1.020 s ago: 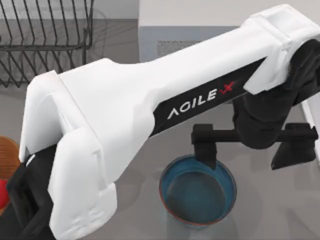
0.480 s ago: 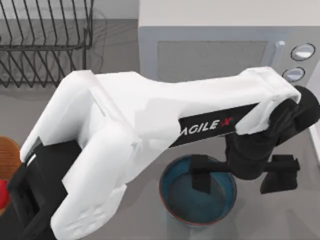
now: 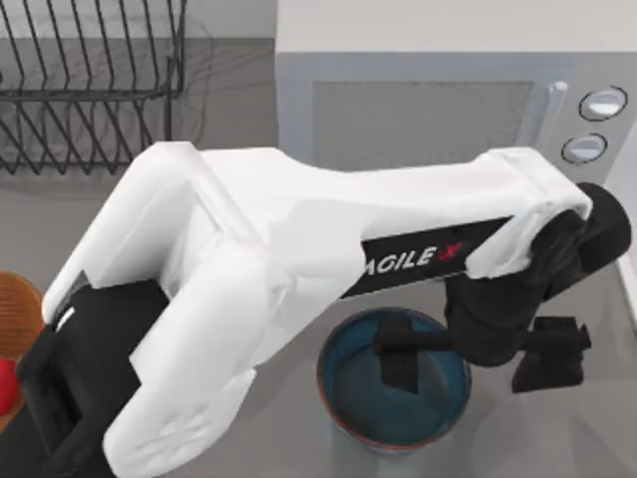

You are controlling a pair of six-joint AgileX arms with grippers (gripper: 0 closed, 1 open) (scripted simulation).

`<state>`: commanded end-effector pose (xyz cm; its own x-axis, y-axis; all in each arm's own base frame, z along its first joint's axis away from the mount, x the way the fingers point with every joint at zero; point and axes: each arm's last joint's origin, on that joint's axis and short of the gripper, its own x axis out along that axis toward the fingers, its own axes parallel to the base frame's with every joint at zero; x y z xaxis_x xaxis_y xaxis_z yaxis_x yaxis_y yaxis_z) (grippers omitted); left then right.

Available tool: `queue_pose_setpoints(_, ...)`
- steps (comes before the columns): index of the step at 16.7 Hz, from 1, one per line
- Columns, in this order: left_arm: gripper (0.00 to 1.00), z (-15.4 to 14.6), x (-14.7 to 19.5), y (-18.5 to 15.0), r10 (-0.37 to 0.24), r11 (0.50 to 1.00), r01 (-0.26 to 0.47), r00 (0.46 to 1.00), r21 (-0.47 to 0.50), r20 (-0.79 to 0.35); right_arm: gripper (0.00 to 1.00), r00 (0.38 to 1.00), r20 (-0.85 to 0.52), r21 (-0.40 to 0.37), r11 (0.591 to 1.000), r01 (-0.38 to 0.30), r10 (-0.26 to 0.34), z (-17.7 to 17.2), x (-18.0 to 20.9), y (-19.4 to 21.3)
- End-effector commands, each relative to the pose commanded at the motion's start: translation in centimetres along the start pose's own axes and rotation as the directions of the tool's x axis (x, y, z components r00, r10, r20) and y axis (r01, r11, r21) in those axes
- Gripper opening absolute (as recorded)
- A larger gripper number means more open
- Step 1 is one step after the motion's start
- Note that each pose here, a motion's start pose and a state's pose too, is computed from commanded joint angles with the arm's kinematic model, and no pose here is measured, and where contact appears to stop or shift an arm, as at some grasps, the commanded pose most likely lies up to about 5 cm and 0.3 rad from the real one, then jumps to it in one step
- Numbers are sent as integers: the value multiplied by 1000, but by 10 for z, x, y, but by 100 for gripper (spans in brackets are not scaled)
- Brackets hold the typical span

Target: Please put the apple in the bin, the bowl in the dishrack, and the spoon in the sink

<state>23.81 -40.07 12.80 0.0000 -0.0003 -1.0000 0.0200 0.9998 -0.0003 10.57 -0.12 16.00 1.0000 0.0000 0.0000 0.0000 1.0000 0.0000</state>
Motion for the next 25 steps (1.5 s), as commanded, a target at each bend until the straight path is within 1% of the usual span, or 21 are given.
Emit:
queue_pose_setpoints(11, 2, 0, 0, 0, 0, 1000, 0, 1000, 0, 0, 100, 1000, 0, 0, 1000, 0, 0, 0, 0, 0)
queue_pose_setpoints(12, 0, 0, 0, 0, 0, 1000, 0, 1000, 0, 0, 100, 1000, 0, 0, 1000, 0, 0, 0, 0, 0)
queue_pose_setpoints(21, 0, 0, -2, 0, -1, 1000, 1, 1000, 0, 1, 100, 1000, 0, 0, 1000, 0, 0, 0, 0, 0)
queue_pose_setpoints(23, 0, 1, -11, -1, -1, 1000, 1, 1000, -2, 0, 100, 1000, 0, 0, 1000, 0, 0, 0, 0, 0)
queue_pose_setpoints(25, 0, 3, -32, -3, -8, 1000, 8, 1000, -6, 5, 100, 1000, 0, 0, 1000, 0, 0, 0, 0, 0)
